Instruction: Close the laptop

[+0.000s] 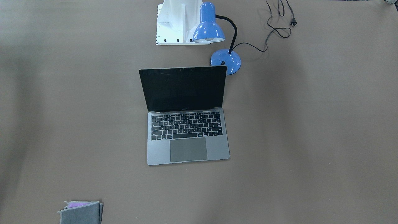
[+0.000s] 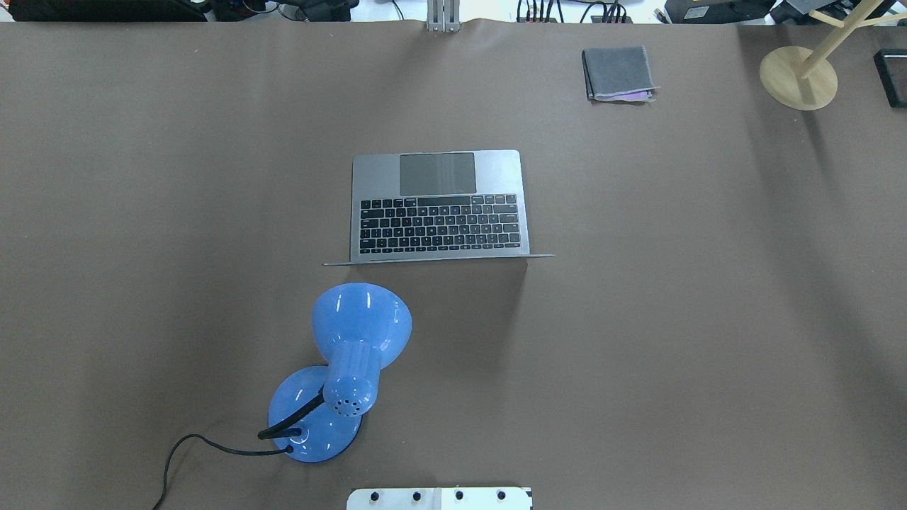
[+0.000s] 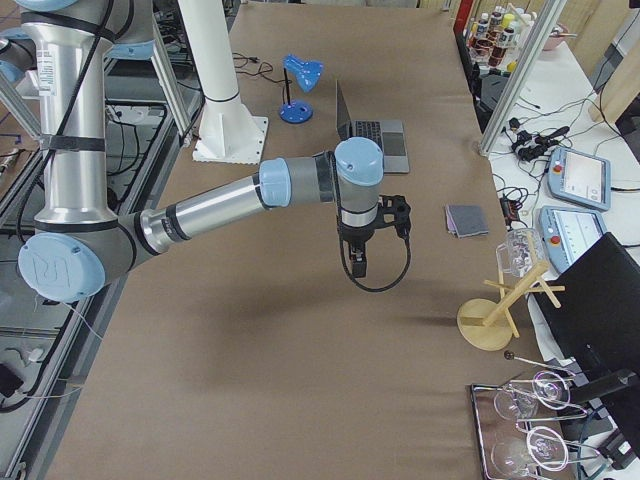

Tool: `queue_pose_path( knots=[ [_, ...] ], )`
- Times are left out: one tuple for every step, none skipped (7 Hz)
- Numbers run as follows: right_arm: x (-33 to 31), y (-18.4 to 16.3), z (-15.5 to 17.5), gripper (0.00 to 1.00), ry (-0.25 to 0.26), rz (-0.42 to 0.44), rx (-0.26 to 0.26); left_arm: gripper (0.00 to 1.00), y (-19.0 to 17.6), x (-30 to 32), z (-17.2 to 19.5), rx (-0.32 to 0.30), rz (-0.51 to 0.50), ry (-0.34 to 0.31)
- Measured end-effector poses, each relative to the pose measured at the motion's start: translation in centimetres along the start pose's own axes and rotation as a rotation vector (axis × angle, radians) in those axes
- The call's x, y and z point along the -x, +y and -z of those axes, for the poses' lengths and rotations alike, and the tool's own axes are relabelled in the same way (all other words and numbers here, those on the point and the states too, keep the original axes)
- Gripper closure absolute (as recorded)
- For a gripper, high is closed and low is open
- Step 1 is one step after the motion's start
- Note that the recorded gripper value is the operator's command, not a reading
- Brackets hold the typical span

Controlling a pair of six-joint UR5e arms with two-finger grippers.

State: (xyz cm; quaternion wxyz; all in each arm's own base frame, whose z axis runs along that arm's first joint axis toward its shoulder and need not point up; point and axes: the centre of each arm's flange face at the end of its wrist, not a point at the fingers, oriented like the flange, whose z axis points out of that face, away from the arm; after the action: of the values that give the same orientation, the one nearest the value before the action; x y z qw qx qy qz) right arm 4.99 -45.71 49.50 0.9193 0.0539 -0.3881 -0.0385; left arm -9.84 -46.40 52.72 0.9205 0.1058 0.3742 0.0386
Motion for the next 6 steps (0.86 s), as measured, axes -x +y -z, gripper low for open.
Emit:
queue_pose_path(
  knots=[
    [-0.07,0.02,0.05,0.00,0.000,-0.001,-0.001,0.02,0.01,-0.04,0.05,0.000,-0.001,0.000],
    [-0.18,0.08,0.09,0.00,0.001,-0.004,-0.002,0.02,0.03,-0.14,0.13,-0.001,-0.003,0.001],
    [-0.34,0.22,0.06,0.00,0.001,-0.008,-0.001,0.02,0.14,-0.13,0.10,-0.001,-0.004,0.001],
    [-0.59,0.49,-0.05,0.00,0.001,-0.014,0.002,0.02,0.38,0.01,-0.05,0.002,-0.002,0.001],
    [-0.82,0.77,-0.15,0.00,0.001,-0.019,0.005,0.02,0.54,0.11,-0.17,0.004,-0.001,0.000],
    [-0.98,0.96,-0.16,0.00,0.001,-0.023,0.005,0.02,0.60,0.13,-0.19,0.004,0.000,0.000]
  ],
)
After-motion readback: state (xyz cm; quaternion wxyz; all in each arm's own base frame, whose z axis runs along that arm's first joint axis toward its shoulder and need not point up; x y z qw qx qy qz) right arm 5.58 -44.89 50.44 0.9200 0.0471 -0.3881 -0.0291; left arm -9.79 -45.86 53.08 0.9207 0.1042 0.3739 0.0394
